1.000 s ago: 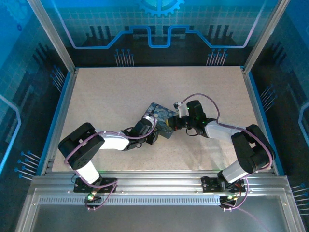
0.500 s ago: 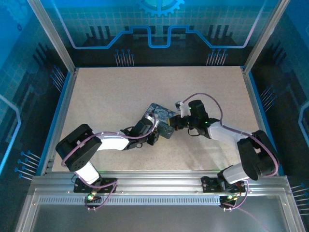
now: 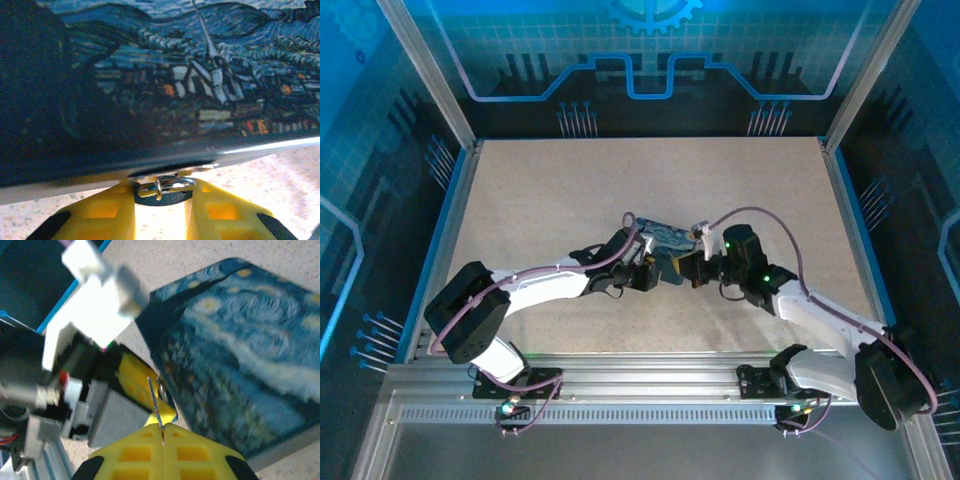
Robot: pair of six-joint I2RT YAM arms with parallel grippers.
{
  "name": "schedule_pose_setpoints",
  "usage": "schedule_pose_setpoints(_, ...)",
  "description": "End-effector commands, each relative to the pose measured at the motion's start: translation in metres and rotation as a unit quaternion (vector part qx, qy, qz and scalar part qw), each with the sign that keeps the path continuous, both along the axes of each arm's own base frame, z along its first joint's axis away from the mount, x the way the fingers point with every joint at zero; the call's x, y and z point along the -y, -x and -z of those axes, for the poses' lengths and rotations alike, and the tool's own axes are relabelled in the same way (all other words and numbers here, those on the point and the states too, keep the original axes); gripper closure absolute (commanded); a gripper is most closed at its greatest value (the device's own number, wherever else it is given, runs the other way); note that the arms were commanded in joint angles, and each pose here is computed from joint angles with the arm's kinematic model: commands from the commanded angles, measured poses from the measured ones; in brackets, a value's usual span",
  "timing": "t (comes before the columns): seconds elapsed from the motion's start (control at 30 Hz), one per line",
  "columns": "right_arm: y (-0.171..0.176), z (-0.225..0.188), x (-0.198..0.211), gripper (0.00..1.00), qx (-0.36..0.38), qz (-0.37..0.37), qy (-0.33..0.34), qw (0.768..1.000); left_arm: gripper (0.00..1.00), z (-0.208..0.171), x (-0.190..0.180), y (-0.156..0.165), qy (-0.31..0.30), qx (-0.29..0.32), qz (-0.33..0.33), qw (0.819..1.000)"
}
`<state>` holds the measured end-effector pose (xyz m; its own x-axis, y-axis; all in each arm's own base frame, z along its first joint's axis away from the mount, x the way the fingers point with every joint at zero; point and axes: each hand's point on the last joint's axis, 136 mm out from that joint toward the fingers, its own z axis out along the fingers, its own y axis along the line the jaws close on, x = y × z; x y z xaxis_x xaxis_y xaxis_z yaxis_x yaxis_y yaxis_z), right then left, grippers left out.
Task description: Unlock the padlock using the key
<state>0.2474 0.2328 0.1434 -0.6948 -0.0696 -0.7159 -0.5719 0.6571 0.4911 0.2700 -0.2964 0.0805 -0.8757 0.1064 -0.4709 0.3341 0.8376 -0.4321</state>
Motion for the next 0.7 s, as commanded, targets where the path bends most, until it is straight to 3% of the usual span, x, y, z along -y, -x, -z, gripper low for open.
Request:
schedule_pose_setpoints(0.0, 0.013, 0.01, 0.005, 1.0, 0.013, 0.005, 0.013, 1.0, 0.76, -0.026, 0.016, 0.003, 0.037, -0.037, -0.011, 0.999)
schedule_pose_setpoints(0.27, 0.028, 0.034, 0.009, 1.0, 0.044, 0.007, 0.04, 0.998, 0.78, -0.043, 0.024, -0.003, 0.067, -0.059, -0.042, 0.995)
schedule_pose_setpoints(0.67, 0.025, 0.051, 0.004, 1.0, 0.1, 0.008, 0.045, 0.994, 0.79, -0.051, 0.028, -0.008, 0.086, -0.075, -0.056, 0.992)
